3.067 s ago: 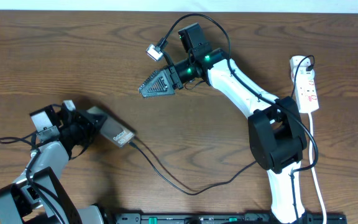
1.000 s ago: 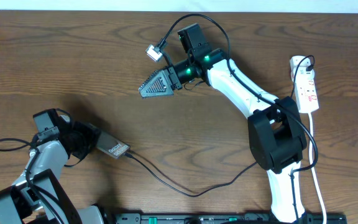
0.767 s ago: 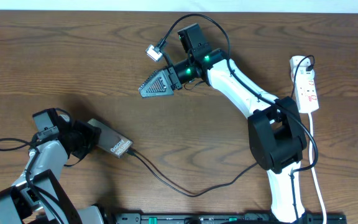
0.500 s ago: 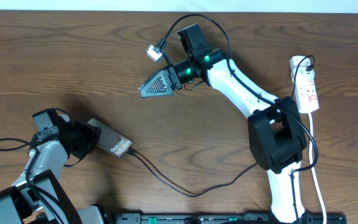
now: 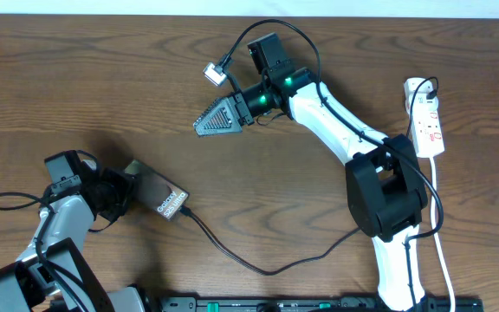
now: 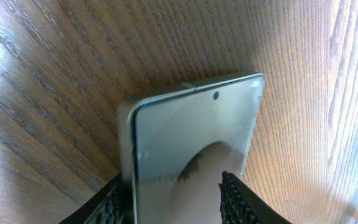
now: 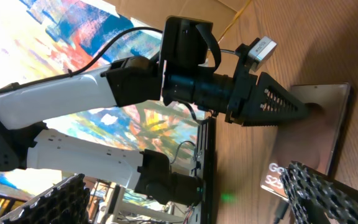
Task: Plug charger to phone and switch on socket
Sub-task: 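Open the left gripper, lift away, and move the right arm toward the power strip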
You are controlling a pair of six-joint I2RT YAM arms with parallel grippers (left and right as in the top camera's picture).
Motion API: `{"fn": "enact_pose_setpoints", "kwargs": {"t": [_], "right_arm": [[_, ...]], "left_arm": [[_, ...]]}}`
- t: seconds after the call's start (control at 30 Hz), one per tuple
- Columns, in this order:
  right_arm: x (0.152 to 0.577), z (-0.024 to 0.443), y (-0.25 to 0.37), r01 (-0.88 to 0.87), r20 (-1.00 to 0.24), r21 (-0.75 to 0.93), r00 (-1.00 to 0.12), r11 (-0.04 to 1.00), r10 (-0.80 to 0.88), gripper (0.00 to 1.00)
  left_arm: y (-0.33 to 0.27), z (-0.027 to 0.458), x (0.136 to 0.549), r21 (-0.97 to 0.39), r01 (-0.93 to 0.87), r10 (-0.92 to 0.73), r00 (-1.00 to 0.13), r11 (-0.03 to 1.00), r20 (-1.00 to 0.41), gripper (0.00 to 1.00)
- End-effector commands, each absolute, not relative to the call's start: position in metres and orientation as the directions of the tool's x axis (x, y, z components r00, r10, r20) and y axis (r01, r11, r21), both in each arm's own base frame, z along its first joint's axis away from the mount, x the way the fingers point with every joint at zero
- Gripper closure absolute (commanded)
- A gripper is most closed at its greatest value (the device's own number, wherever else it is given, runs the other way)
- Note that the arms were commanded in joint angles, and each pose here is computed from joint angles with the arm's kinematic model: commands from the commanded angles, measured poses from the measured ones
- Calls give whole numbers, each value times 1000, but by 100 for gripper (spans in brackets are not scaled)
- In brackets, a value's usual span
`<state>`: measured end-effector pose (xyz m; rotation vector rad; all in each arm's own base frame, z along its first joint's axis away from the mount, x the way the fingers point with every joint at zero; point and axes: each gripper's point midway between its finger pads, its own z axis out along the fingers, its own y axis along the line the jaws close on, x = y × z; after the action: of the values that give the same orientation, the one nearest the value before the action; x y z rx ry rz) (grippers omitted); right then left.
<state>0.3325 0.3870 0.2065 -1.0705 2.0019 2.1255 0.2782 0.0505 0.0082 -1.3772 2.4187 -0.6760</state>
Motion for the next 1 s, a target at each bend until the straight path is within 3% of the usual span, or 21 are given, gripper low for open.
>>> {"fn": "enact_pose_setpoints", "kwargs": {"t": [0.0,0.43,0.67,0.97], "right_arm": [[330,216,390,-481,-516,854,-746,-196,-421,1],[330,216,390,-481,-516,854,-746,-196,-421,1],[330,216,389,-479,-513,856,-748,-194,-421,1],[332,213,390,-487,-514,855,-749,-178,-419,1]], "left_arm": [[54,-9,260,-445,-782,-870,-492,436,13,55],[54,-9,260,-446,-782,-870,-493,436,13,55],[49,5,271,-508,-731,-849,-528,457,-3,23],[23,76,295,-725,-493,-781,-616,480,-99,11]]}}
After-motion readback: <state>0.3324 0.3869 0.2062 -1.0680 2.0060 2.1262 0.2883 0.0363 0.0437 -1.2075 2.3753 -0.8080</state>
